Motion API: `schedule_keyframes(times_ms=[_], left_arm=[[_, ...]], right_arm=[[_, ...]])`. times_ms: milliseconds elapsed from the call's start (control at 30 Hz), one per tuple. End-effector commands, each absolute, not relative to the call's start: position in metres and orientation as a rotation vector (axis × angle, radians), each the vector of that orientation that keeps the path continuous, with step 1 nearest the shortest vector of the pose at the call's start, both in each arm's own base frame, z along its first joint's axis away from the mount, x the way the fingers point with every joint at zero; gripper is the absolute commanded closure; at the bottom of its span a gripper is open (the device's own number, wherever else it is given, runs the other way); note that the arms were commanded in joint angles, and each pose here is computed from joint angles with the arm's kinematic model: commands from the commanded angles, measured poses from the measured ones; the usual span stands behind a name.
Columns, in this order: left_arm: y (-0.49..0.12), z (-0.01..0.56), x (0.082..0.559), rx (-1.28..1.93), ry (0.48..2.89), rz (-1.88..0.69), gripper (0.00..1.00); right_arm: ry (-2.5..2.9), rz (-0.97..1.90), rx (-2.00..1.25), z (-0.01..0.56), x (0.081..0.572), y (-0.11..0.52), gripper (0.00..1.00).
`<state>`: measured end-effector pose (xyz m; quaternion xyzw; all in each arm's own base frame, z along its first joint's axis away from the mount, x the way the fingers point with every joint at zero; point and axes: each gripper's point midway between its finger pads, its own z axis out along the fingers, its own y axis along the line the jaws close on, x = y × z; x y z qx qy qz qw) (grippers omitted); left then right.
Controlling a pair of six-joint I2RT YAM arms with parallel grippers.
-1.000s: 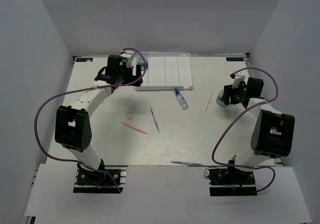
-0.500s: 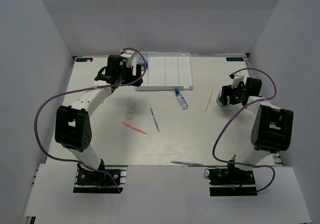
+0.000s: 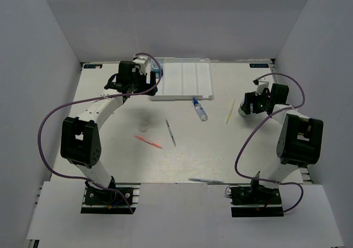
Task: Sort the stationery into containers
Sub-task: Pick up the stationery from the center of the board.
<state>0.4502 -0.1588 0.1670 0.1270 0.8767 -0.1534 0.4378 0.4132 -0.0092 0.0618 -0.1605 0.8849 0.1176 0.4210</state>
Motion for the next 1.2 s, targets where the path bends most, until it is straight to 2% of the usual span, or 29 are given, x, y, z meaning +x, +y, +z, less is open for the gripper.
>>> schedule_keyframes(times_ms=[0, 167, 233, 333, 367, 533, 567, 667, 800, 967, 1167], left_arm=[[-0.161, 0.178, 0.454, 0.322, 2.154, -0.401, 0.02], [-0.160, 0.177, 0.454, 0.323, 2.154, -0.396, 0.02], [-0.159, 0.179, 0.454, 0.321, 2.150, -0.393, 0.02], [-0.158, 0.178, 0.453, 0.322, 2.151, -0.386, 0.02], [-0.158, 0.177, 0.452, 0.322, 2.153, -0.386, 0.02], [-0.156, 0.176, 0.448, 0.276, 2.176, -0.420, 0.02], [-0.153, 0.174, 0.449, 0.239, 2.191, -0.440, 0.02], [-0.142, 0.177, 0.453, 0.142, 2.207, -0.489, 0.02], [-0.116, 0.186, 0.462, -0.013, 2.210, -0.525, 0.02], [-0.073, 0.190, 0.471, -0.150, 2.205, -0.480, 0.02], [-0.051, 0.177, 0.460, -0.185, 2.238, -0.470, 0.02]], right_arm=[[2.147, 0.303, -0.417, 0.080, 0.432, -0.007, 0.23], [2.140, 0.317, -0.432, 0.080, 0.432, -0.004, 0.26], [2.131, 0.319, -0.443, 0.082, 0.433, -0.003, 0.30], [2.112, 0.334, -0.455, 0.086, 0.435, 0.000, 0.46], [2.106, 0.341, -0.461, 0.088, 0.435, 0.002, 0.56], [2.041, 0.366, -0.532, 0.118, 0.434, 0.016, 0.77], [2.000, 0.370, -0.564, 0.136, 0.441, 0.022, 0.85], [1.954, 0.410, -0.617, 0.176, 0.450, 0.042, 0.94], [1.876, 0.487, -0.678, 0.221, 0.469, 0.083, 0.97], [1.753, 0.600, -0.806, 0.265, 0.495, 0.186, 1.00], [1.651, 0.689, -0.870, 0.271, 0.517, 0.296, 1.00]])
